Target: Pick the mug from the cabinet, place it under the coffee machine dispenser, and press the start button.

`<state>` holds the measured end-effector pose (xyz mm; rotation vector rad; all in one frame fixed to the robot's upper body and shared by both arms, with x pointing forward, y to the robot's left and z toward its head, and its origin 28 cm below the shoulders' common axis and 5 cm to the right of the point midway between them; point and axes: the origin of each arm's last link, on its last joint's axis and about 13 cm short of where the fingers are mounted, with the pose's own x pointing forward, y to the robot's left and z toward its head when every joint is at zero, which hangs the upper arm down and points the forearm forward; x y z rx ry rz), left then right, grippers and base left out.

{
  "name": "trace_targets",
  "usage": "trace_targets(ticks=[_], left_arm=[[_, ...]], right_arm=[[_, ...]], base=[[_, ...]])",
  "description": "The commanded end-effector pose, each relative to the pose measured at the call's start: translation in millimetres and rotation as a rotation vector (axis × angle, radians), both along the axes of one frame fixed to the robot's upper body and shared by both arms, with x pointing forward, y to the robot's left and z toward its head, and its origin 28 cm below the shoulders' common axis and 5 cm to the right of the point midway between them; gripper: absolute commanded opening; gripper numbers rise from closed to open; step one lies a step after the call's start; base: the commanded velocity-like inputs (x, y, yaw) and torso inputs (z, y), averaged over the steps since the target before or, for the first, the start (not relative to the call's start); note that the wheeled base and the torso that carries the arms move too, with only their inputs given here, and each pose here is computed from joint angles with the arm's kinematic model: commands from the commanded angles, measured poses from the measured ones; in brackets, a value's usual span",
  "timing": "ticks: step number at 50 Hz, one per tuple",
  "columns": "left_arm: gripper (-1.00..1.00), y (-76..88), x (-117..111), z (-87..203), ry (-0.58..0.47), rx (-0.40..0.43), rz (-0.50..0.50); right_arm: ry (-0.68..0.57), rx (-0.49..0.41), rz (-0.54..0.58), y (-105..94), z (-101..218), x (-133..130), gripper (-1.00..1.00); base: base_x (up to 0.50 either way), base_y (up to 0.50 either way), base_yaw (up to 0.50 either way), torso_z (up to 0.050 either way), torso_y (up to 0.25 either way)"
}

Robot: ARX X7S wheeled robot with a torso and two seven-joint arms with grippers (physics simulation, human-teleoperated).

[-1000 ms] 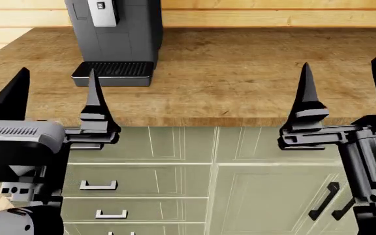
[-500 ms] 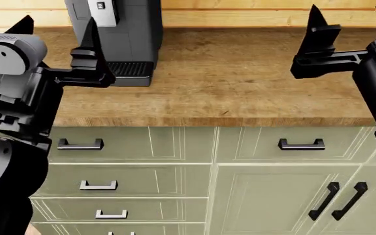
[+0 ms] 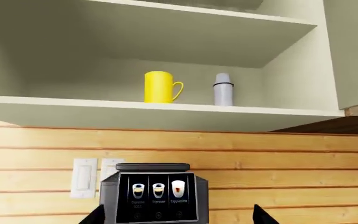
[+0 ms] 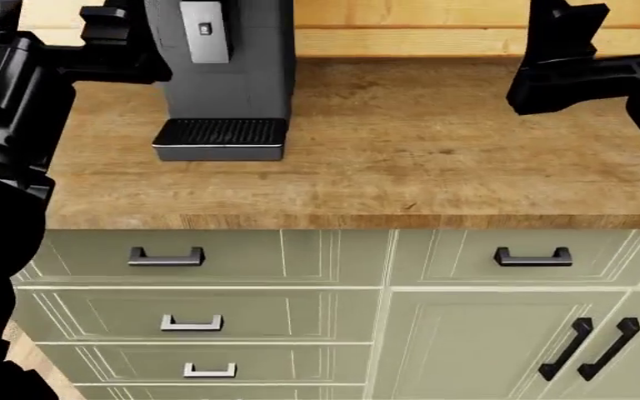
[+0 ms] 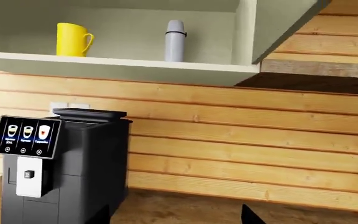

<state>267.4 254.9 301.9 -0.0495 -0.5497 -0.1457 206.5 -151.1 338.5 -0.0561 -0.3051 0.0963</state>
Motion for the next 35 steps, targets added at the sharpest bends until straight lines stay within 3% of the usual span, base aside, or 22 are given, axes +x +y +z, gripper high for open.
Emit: trace_targets(ticks=[1, 35], left_arm=[[1.00, 1.9, -0.7, 6.2, -0.008, -0.001, -0.013], [1.00, 0.8, -6.8, 9.0, -0.025, 0.003, -0.045]], right_arm=[[-0.003, 0.007, 0.031, 1.0, 3.7, -4.7, 1.00], [-0.031, 0.002, 0.023, 4.1, 13.1, -8.7, 1.00]], base=[[0.02, 0.50, 0.00, 0.036, 0.170], [0.01, 0.50, 0.00, 0.036, 0.169]])
